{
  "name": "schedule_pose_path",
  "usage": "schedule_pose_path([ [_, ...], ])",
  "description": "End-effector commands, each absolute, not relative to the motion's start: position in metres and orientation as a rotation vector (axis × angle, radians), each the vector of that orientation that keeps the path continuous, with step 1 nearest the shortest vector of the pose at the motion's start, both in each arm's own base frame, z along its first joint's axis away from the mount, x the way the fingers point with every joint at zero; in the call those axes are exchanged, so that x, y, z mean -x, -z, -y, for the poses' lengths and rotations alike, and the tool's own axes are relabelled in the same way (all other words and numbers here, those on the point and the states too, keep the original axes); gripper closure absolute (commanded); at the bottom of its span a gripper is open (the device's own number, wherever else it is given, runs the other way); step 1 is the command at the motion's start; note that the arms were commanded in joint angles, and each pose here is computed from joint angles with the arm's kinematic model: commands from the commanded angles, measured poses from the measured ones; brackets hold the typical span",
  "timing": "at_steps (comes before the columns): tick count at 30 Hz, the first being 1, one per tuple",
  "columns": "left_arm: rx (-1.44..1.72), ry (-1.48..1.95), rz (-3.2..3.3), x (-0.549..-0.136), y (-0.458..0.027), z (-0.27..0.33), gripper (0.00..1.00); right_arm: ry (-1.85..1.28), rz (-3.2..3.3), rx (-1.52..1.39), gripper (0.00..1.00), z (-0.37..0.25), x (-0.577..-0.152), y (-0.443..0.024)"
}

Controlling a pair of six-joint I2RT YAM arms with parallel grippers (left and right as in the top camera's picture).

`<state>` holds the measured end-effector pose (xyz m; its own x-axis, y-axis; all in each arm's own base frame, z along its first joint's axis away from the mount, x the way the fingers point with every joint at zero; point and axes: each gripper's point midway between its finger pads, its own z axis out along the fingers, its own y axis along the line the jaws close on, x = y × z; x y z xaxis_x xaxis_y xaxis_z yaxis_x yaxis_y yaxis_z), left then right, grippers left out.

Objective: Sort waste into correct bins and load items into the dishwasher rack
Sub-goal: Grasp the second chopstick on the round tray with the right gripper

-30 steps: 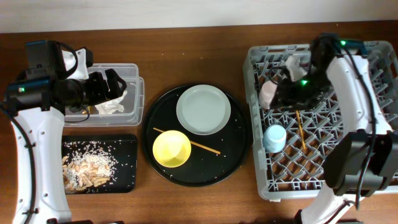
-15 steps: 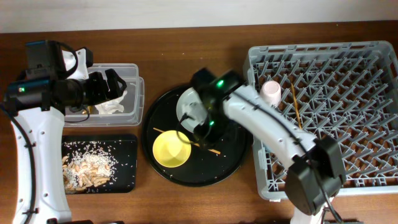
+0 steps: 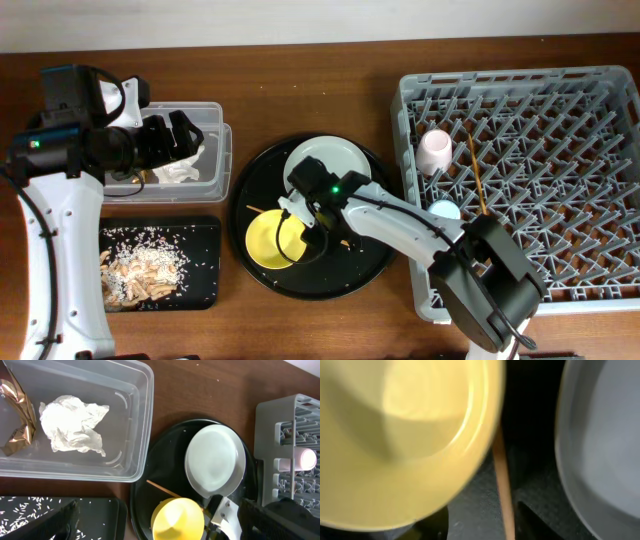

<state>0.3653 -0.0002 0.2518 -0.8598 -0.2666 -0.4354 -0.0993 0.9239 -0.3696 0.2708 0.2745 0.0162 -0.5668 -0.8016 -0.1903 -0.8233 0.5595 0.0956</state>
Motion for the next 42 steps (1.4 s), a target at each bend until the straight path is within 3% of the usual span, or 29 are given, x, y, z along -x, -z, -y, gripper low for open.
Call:
schedule_pose_path([
  [1, 0.272, 0.459, -2.591, -0.365, -0.251, -0.001, 0.00, -0.202, -2.640, 1.403, 0.62, -0.269, -0.275, -0.011],
  [16, 0.274, 0.459, -2.590, -0.365, -0.251, -0.001, 0.00, -0.203, -2.631, 1.397, 0.63, -0.264, -0.269, 0.009],
  [20, 0.274, 0.459, -2.590, -0.365, -0.251, -0.001, 0.00, -0.201, -2.635, 1.399, 0.88, -0.263, -0.269, 0.009],
  [27, 0.274, 0.459, -2.590, -0.365, -0.251, -0.001, 0.00, -0.192, -2.661, 1.411, 0.96, -0.259, -0.264, 0.009],
  [38, 0.274, 0.459, -2.590, -0.365, -0.251, -0.001, 0.00, -0.174, -2.622, 1.360, 0.96, -0.270, -0.285, -0.086],
  [42, 0.274, 0.459, -2.590, -0.365, -0.251, -0.001, 0.00, -0.030, -2.699, 1.124, 0.96, -0.244, -0.314, -0.117],
])
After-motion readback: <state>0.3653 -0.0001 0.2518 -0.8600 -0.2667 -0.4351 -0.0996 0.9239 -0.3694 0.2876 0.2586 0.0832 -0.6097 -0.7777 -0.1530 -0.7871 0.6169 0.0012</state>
